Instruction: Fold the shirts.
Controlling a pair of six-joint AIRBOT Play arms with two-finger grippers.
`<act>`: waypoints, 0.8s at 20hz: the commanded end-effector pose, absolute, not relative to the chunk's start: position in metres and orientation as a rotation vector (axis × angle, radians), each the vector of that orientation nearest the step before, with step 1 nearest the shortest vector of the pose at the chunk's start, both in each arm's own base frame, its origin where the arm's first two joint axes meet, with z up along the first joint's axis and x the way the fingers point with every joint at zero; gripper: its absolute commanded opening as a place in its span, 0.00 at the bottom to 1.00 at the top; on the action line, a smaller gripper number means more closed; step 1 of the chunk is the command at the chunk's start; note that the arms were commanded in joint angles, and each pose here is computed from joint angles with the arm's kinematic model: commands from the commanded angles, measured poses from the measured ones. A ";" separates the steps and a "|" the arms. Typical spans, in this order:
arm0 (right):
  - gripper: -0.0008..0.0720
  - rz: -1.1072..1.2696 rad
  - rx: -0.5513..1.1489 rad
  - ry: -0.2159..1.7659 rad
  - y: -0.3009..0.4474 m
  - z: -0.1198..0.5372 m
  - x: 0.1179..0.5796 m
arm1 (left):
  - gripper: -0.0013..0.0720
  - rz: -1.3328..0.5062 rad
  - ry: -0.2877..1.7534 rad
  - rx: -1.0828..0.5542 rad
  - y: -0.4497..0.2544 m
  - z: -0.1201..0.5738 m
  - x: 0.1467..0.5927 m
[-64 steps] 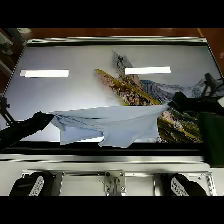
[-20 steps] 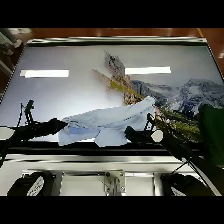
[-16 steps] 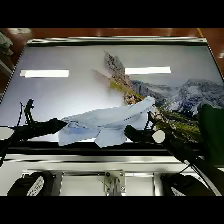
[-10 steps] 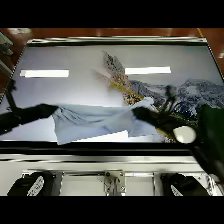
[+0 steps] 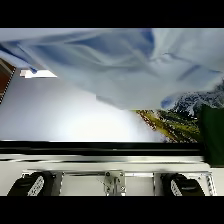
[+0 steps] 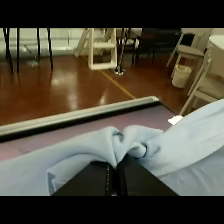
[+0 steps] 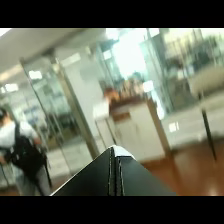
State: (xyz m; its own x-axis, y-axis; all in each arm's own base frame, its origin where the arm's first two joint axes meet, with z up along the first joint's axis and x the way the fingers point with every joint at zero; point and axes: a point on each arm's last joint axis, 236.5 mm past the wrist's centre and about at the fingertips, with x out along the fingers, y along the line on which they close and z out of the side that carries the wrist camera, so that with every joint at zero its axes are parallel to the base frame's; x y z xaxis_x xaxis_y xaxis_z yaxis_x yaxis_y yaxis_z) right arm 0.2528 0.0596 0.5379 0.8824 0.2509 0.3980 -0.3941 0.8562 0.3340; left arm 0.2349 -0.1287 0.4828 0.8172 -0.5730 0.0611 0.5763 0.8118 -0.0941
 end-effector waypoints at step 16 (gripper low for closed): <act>0.10 0.273 0.169 0.542 0.073 0.309 0.397 | 0.08 -0.500 0.992 -0.402 -0.115 0.146 0.227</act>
State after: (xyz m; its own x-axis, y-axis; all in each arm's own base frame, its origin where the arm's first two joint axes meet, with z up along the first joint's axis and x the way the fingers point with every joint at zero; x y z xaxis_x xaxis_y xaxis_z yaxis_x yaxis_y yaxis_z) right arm 0.3433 0.0663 0.3964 0.9183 0.2872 -0.2724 -0.2302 0.9474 0.2225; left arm 0.2121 -0.1279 0.2253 0.4994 -0.6061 -0.6190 0.3574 0.7950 -0.4901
